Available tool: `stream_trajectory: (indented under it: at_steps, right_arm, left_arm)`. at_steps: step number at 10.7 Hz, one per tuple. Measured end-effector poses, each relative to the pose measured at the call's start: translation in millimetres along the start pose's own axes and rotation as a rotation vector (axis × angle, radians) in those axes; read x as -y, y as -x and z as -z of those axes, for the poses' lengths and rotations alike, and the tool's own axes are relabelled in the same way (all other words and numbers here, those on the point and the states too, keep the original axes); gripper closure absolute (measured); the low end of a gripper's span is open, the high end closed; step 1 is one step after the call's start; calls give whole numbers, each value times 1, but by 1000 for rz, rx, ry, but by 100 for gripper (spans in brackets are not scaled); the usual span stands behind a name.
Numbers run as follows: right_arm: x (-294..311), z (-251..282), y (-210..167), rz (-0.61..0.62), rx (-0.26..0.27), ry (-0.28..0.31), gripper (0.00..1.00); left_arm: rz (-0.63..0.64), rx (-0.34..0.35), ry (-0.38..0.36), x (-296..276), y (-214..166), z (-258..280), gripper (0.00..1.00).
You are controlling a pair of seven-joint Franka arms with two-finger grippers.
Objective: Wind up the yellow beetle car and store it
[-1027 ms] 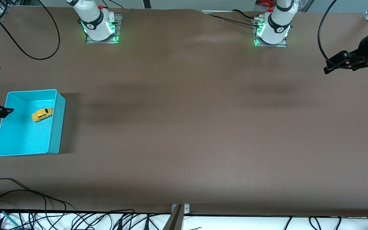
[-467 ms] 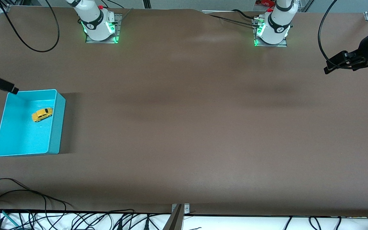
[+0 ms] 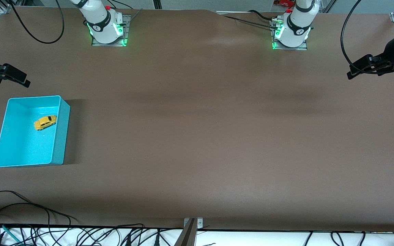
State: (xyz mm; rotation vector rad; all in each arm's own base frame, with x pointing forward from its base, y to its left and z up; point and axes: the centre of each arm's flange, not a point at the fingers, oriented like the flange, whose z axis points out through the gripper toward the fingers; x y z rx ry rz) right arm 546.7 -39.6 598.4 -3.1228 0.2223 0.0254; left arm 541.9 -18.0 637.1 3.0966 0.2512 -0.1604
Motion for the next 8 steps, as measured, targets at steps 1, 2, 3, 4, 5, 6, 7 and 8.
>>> stream_trajectory:
  at_steps: [1,2,3,4,5,6,7,8]
  right_arm:
    - [-2,0,2,-1,10,1,0]
    - [-4,1,3,-5,22,2,0]
    - [-7,2,4,-10,28,2,0]
    - [-10,4,5,-14,34,2,0]
    - [-13,7,7,-17,43,4,0]
    - [-13,10,8,-14,48,6,0]
    - [-10,11,8,-3,47,21,0]
    - [-4,11,8,11,46,36,0]
  left_arm:
    - [0,0,0,0,0,0,0]
    - [0,0,0,0,0,0,0]
    - [0,0,0,0,0,0,0]
    - [0,0,0,0,0,0,0]
    - [0,0,0,0,0,0,0]
    - [0,0,0,0,0,0,0]
    - [0,0,0,0,0,0,0]
    - [0,0,0,0,0,0,0]
